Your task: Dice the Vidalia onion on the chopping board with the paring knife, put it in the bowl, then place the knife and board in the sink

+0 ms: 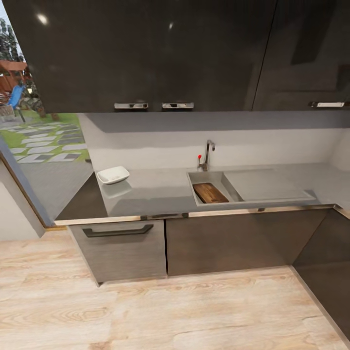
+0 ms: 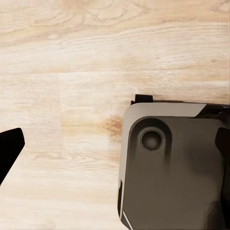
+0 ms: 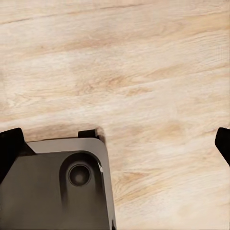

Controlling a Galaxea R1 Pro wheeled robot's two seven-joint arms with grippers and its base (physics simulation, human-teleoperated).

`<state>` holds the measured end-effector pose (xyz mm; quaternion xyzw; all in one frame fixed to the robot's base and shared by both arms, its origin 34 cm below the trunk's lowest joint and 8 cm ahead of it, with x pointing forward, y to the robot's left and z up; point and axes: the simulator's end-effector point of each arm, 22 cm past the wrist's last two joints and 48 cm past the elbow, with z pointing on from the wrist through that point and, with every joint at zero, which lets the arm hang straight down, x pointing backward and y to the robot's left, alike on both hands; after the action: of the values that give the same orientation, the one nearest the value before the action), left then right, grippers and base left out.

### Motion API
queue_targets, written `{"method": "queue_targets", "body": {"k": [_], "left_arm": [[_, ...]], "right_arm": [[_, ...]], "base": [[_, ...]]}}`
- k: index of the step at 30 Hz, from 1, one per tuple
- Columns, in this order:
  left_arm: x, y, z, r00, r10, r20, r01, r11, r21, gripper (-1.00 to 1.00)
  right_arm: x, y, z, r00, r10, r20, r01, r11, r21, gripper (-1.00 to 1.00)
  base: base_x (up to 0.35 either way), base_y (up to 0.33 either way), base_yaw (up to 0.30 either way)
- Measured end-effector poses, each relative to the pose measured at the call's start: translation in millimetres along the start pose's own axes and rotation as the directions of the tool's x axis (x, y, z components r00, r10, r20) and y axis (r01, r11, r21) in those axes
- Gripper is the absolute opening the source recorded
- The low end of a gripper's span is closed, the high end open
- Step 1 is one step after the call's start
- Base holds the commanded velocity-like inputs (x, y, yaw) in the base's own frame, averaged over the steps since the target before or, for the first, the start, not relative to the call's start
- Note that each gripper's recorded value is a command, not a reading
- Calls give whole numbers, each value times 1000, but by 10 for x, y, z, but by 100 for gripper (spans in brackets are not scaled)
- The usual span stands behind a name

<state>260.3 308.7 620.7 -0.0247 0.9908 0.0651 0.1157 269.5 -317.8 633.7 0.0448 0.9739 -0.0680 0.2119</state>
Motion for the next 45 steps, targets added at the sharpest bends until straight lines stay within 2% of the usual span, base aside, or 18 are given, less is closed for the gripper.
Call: {"method": "queue_targets", "body": {"k": [40,45], "left_arm": [[-256,-4,-45,998,-8,63,8,1000,3,100],[-260,-97,-52,998,-11,64,10,1000,17,100]], "right_arm": [[-281,17,0,998,14,69,-13,1000,-4,100],[-261,8,0,998,13,59,-13,1000,4,100]], "base": [[0,0,0],[0,0,0]]}}
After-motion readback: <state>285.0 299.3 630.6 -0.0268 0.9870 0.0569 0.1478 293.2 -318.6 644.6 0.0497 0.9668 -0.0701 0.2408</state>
